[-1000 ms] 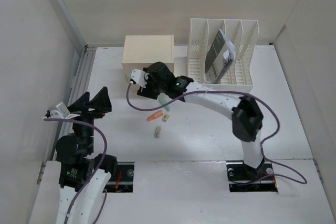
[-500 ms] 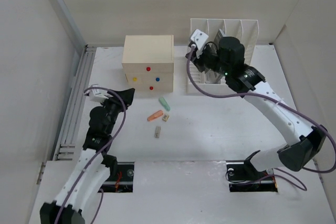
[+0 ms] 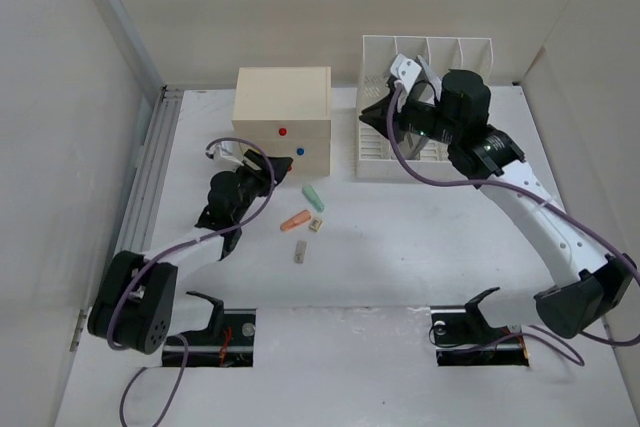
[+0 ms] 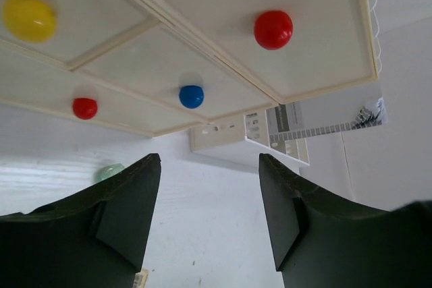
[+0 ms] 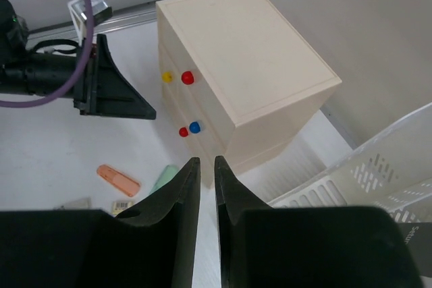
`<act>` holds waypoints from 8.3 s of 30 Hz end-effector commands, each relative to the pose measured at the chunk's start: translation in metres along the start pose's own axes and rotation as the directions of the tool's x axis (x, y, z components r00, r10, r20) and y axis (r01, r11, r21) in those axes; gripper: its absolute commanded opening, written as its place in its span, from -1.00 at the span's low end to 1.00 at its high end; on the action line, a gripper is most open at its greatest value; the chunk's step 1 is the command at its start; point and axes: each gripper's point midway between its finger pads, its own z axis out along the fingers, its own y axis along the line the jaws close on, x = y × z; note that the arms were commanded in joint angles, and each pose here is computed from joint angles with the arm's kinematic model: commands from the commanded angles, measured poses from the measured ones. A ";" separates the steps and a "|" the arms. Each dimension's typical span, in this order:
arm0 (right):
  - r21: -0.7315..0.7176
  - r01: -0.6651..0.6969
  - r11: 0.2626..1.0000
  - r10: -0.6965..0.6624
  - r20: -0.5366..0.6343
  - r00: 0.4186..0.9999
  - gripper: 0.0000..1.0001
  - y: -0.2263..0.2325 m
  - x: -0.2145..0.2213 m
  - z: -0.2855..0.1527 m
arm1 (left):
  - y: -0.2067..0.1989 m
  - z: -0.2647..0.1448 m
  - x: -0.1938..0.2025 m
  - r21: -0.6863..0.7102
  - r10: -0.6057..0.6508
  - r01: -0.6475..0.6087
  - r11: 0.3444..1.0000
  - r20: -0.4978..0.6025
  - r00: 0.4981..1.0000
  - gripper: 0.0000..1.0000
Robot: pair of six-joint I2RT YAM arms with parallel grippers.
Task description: Organize the desk
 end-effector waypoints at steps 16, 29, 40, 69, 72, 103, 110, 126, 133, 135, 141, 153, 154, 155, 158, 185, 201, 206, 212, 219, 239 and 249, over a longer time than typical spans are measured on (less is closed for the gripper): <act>-0.008 0.018 1.000 -0.017 0.154 0.988 -0.62 0.013 -0.047 -0.033 | -0.034 0.050 -0.005 0.015 -0.054 0.052 0.999 0.177 0.983 -0.09; 0.026 0.013 1.000 -0.017 0.163 0.986 -0.62 0.010 -0.048 -0.037 | -0.030 0.066 0.002 -0.005 -0.069 0.070 0.998 0.165 0.984 -0.11; 0.035 0.012 0.999 -0.017 0.161 0.987 -0.62 0.008 -0.046 -0.036 | -0.018 0.075 0.004 -0.040 -0.071 0.079 0.996 0.180 0.981 -0.22; 0.035 0.012 0.999 -0.017 0.161 0.987 -0.62 0.008 -0.042 -0.034 | -0.003 0.051 0.021 -0.021 -0.126 0.131 0.991 0.173 0.977 -0.80; 0.031 0.003 1.000 -0.007 0.146 0.989 -0.62 0.007 -0.034 -0.030 | 0.001 0.041 0.029 -0.025 -0.132 0.138 0.990 0.161 0.978 -0.80; -0.010 0.017 1.000 -0.016 0.131 0.991 -0.62 0.012 -0.023 -0.022 | -0.021 -0.023 0.046 -0.061 -0.006 0.015 0.998 0.144 0.990 0.51; -0.023 0.130 0.991 -0.126 0.122 0.985 -0.56 0.012 -0.014 -0.020 | -0.059 -0.045 0.045 -0.013 0.209 -0.209 0.978 0.101 0.973 0.05; -0.017 0.394 0.919 -0.391 -0.169 0.905 1.00 0.056 0.091 0.007 | -0.165 -0.178 -0.122 -0.116 0.517 -0.511 0.851 0.344 0.783 0.45; -0.033 0.075 0.997 -0.081 -0.284 0.955 0.61 0.092 0.133 0.044 | -0.133 -0.192 -0.126 -0.169 0.538 -0.515 0.840 0.383 0.751 0.53; -0.015 -0.018 1.000 0.012 -0.334 0.943 0.48 0.099 0.153 0.062 | -0.134 -0.192 -0.125 -0.160 0.538 -0.520 0.839 0.381 0.752 0.53; 0.193 -0.142 0.971 0.213 -0.427 0.879 0.37 0.102 0.192 0.093 | -0.134 -0.189 -0.122 -0.159 0.552 -0.534 0.830 0.370 0.747 0.53; 0.371 -0.153 0.916 0.317 -0.436 0.842 0.30 0.091 0.233 0.115 | -0.130 -0.191 -0.123 -0.162 0.545 -0.526 0.835 0.380 0.747 0.53; 0.375 -0.162 0.913 0.326 -0.430 0.842 0.30 0.092 0.235 0.117 | -0.130 -0.191 -0.123 -0.162 0.545 -0.526 0.835 0.380 0.747 0.53; 0.376 -0.152 0.914 0.321 -0.439 0.839 0.30 0.095 0.239 0.118 | -0.130 -0.191 -0.123 -0.162 0.545 -0.526 0.835 0.380 0.747 0.53; 0.385 -0.167 0.908 0.333 -0.420 0.844 0.22 0.098 0.240 0.123 | -0.129 -0.192 -0.124 -0.170 0.545 -0.522 0.836 0.383 0.746 0.53; 0.427 -0.092 0.900 0.295 -0.437 0.850 0.22 0.111 0.284 0.133 | -0.135 -0.201 -0.129 -0.137 0.523 -0.516 0.845 0.410 0.747 0.53; 0.442 -0.125 0.888 0.325 -0.412 0.851 0.17 0.114 0.295 0.143 | -0.136 -0.203 -0.129 -0.125 0.517 -0.516 0.847 0.415 0.749 0.53; 0.453 -0.125 0.883 0.332 -0.415 0.847 0.15 0.114 0.300 0.142 | -0.137 -0.202 -0.128 -0.117 0.517 -0.520 0.846 0.413 0.750 0.53; 0.456 -0.125 0.881 0.340 -0.428 0.838 0.12 0.116 0.308 0.140 | -0.137 -0.202 -0.128 -0.117 0.517 -0.520 0.846 0.413 0.750 0.55; 0.470 -0.135 0.872 0.360 -0.429 0.829 0.10 0.109 0.314 0.139 | -0.138 -0.205 -0.130 -0.113 0.511 -0.516 0.849 0.419 0.750 0.55; 0.450 -0.249 0.857 0.461 -0.457 0.761 0.10 0.110 0.339 0.130 | -0.137 -0.203 -0.128 -0.113 0.511 -0.516 0.849 0.419 0.750 0.55; 0.446 -0.269 0.854 0.481 -0.477 0.736 0.04 0.116 0.343 0.127 | -0.137 -0.205 -0.130 -0.109 0.505 -0.512 0.852 0.426 0.751 0.55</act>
